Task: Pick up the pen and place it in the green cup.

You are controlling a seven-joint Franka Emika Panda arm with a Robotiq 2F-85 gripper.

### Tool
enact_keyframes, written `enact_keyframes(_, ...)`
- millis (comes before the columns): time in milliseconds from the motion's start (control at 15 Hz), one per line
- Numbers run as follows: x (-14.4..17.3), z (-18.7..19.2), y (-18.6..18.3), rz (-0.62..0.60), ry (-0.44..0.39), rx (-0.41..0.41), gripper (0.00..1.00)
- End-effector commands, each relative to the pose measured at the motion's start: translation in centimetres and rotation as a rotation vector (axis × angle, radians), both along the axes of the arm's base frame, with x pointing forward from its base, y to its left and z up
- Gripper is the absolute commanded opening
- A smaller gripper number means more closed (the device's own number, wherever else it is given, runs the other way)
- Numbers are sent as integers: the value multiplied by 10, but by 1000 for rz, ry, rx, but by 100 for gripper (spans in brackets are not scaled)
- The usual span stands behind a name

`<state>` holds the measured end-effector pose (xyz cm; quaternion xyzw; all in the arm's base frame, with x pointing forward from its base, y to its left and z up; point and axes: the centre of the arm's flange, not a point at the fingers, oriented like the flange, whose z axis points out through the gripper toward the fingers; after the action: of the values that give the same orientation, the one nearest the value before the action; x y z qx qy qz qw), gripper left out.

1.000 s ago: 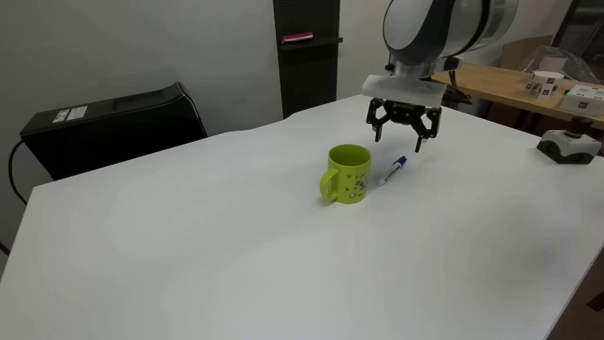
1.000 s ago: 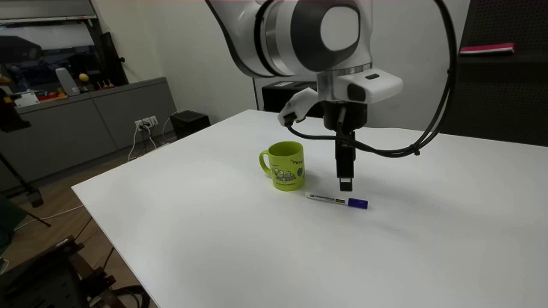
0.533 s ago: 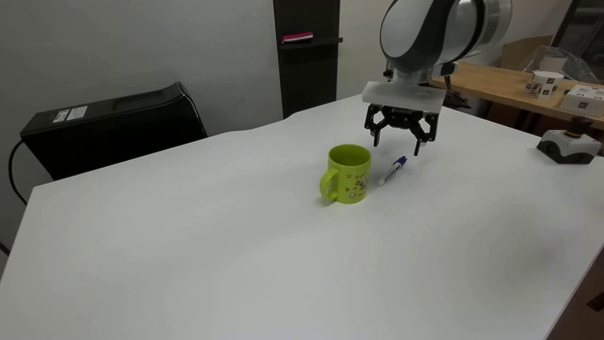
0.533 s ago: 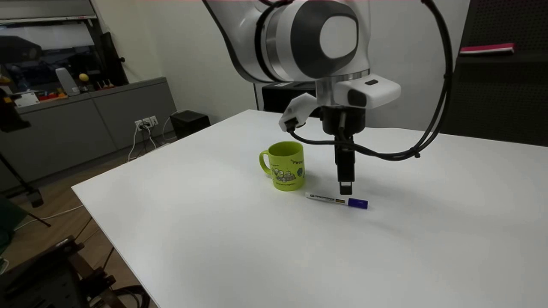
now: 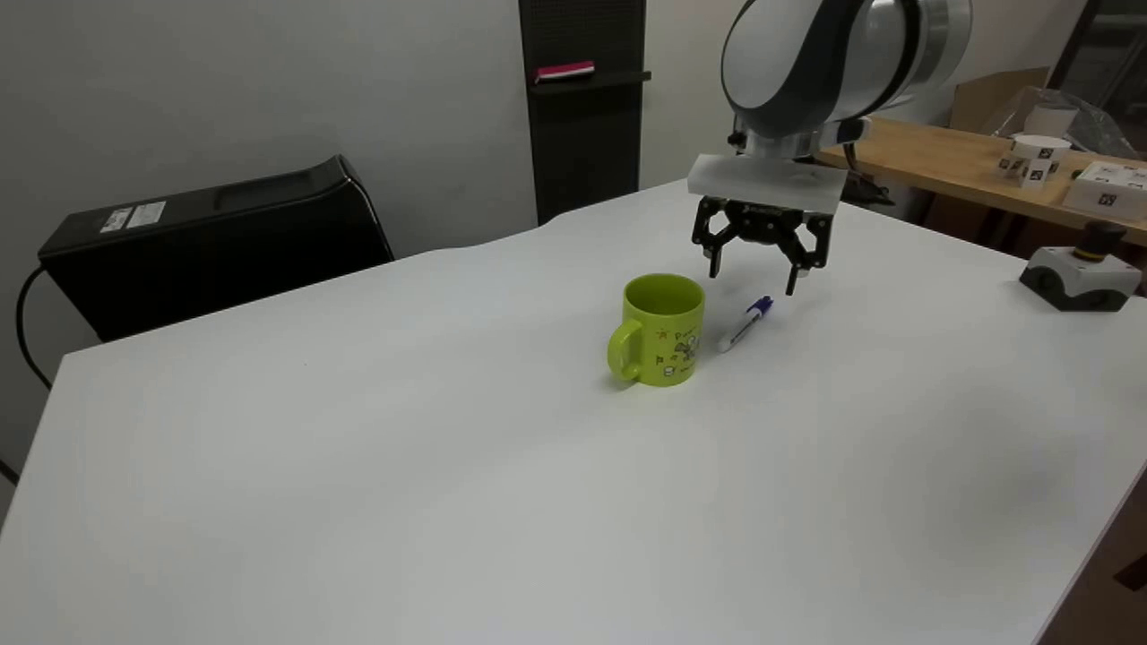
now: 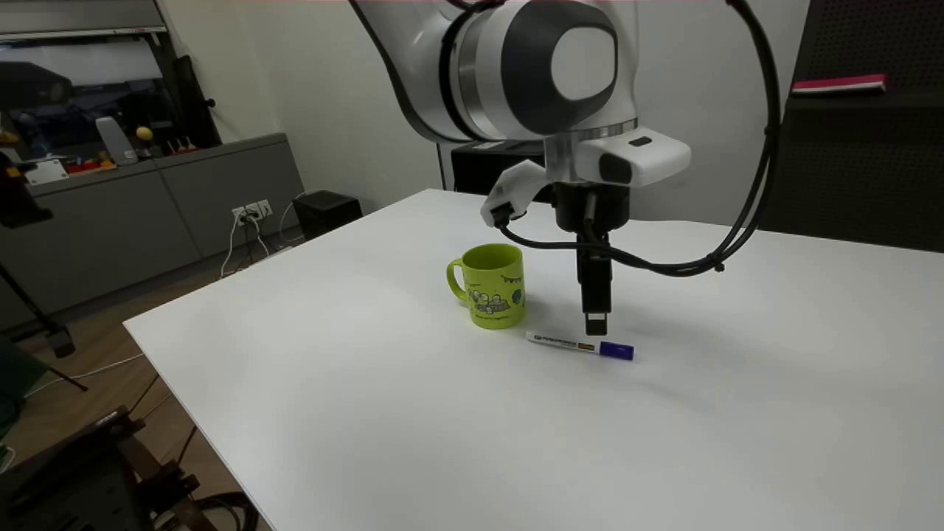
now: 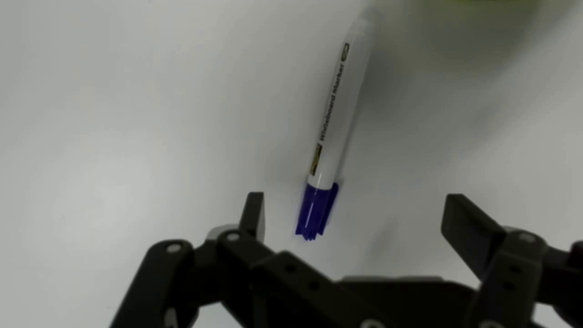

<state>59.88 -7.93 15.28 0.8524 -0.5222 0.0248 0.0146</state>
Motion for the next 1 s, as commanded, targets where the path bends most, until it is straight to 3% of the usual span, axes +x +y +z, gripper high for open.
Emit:
enact_keyframes(0,0,0,0,0,0,0,100)
enact_keyframes(467,4,-11,0,-44,10,-15,100)
enact_keyframes(933,0,-30,-1,-108,24,23,100)
